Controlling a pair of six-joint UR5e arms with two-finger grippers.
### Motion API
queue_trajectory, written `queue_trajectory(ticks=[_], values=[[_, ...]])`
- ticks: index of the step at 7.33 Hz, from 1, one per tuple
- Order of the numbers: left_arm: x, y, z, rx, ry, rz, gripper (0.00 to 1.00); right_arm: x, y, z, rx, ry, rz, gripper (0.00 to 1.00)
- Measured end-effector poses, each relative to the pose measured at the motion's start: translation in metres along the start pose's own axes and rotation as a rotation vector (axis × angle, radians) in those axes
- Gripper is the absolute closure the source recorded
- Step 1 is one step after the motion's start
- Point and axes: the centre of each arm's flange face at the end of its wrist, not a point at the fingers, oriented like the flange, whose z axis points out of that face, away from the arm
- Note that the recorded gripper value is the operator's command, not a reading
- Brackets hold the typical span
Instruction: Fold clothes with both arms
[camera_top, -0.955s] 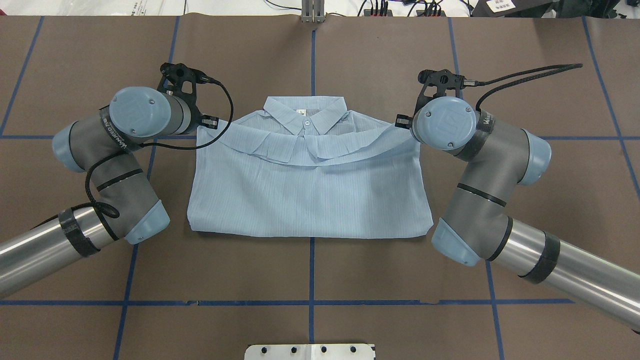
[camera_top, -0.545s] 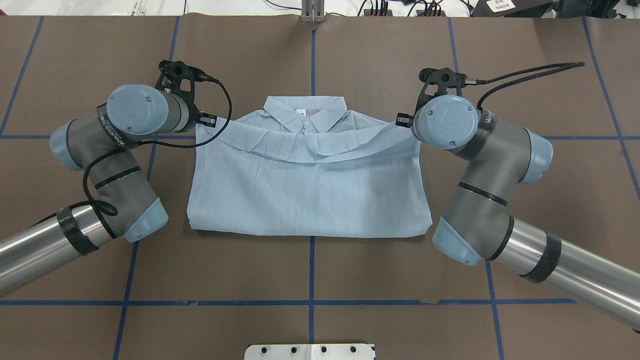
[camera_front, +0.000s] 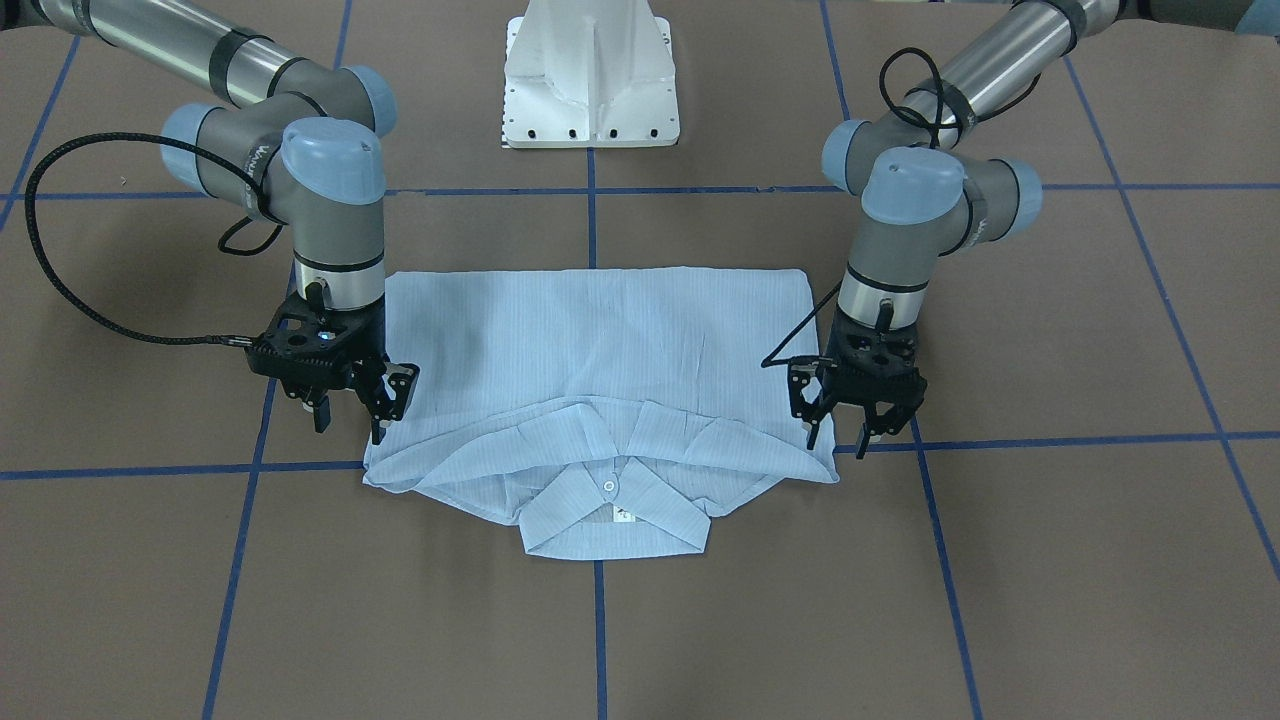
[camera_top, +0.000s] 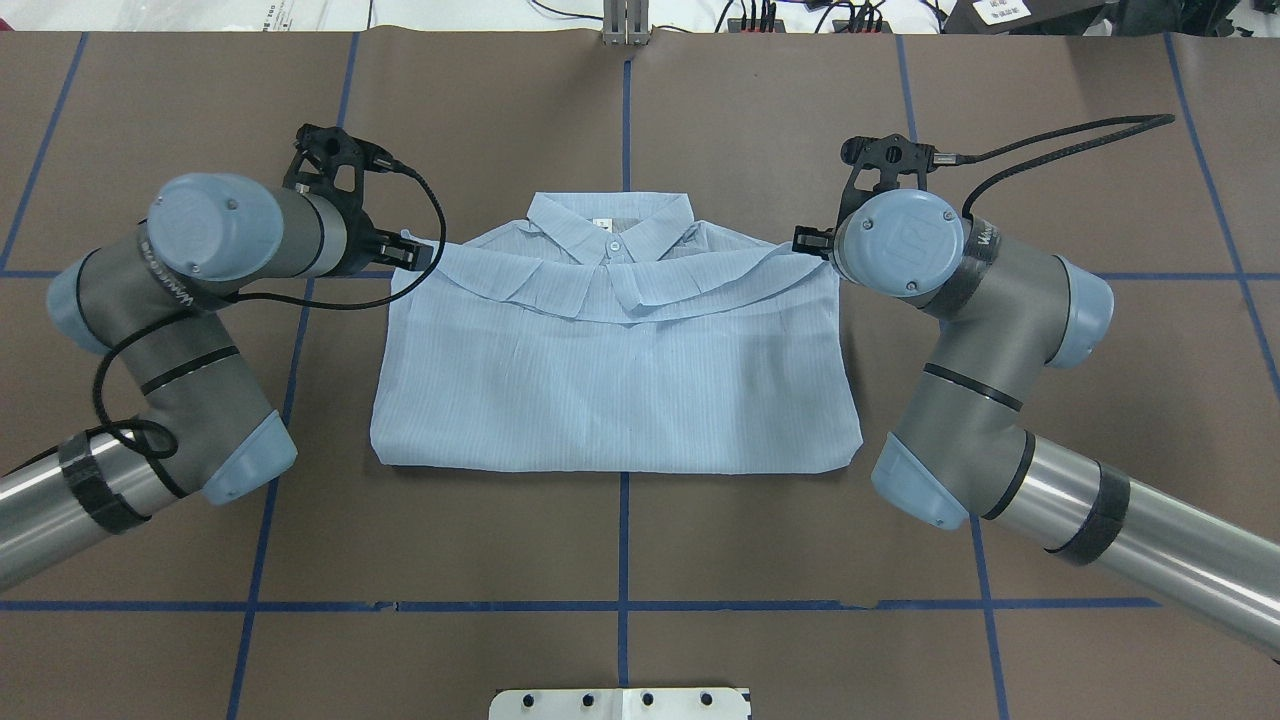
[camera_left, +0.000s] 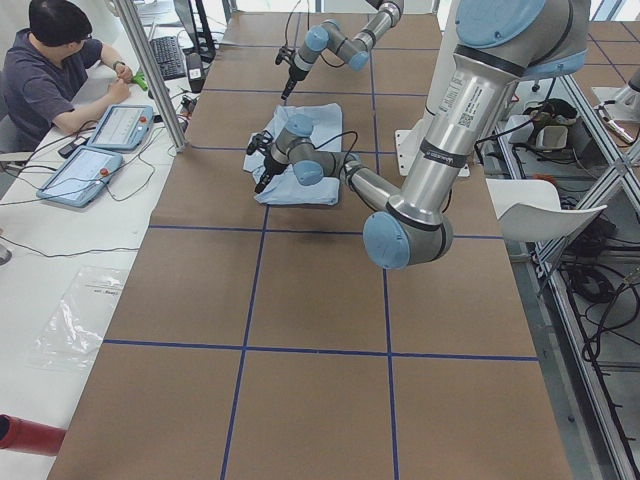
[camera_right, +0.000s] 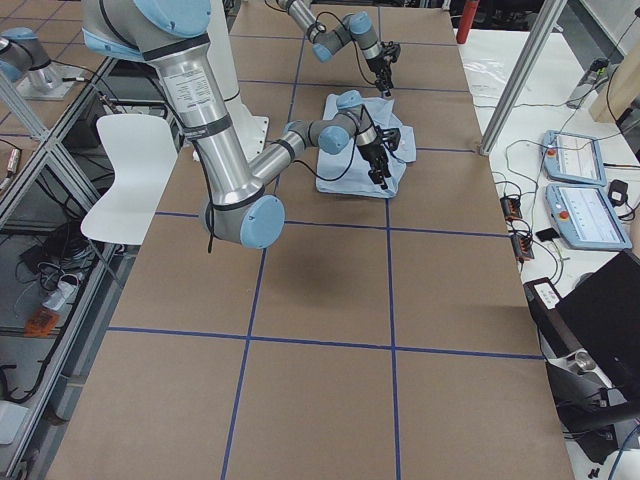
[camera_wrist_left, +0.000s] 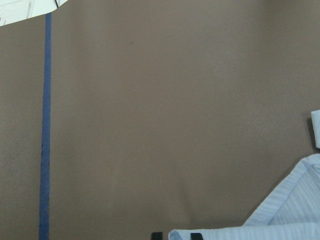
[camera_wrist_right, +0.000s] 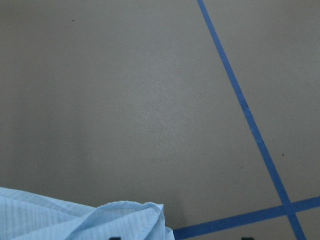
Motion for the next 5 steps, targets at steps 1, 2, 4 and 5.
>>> queue_trajectory(ticks=[1, 2, 4, 5], values=[[-0.002, 0.016, -0.016, -0.021, 0.039, -0.003, 0.0, 0.0, -0.001, -0.002, 0.001, -0.004, -0.007, 0.0], [0.001, 0.041, -0.027, -0.046, 0.073, -0.016, 0.0, -0.001, -0.001, -0.003, 0.002, -0.007, -0.009, 0.0], [0.02, 0.105, -0.036, -0.1, 0.133, -0.059, 0.0, 0.0, -0.001, -0.004, 0.006, -0.021, -0.003, 0.0], [0.032, 0.127, -0.034, -0.113, 0.146, -0.078, 0.0, -0.001, -0.001, -0.004, 0.008, -0.027, -0.002, 0.0]])
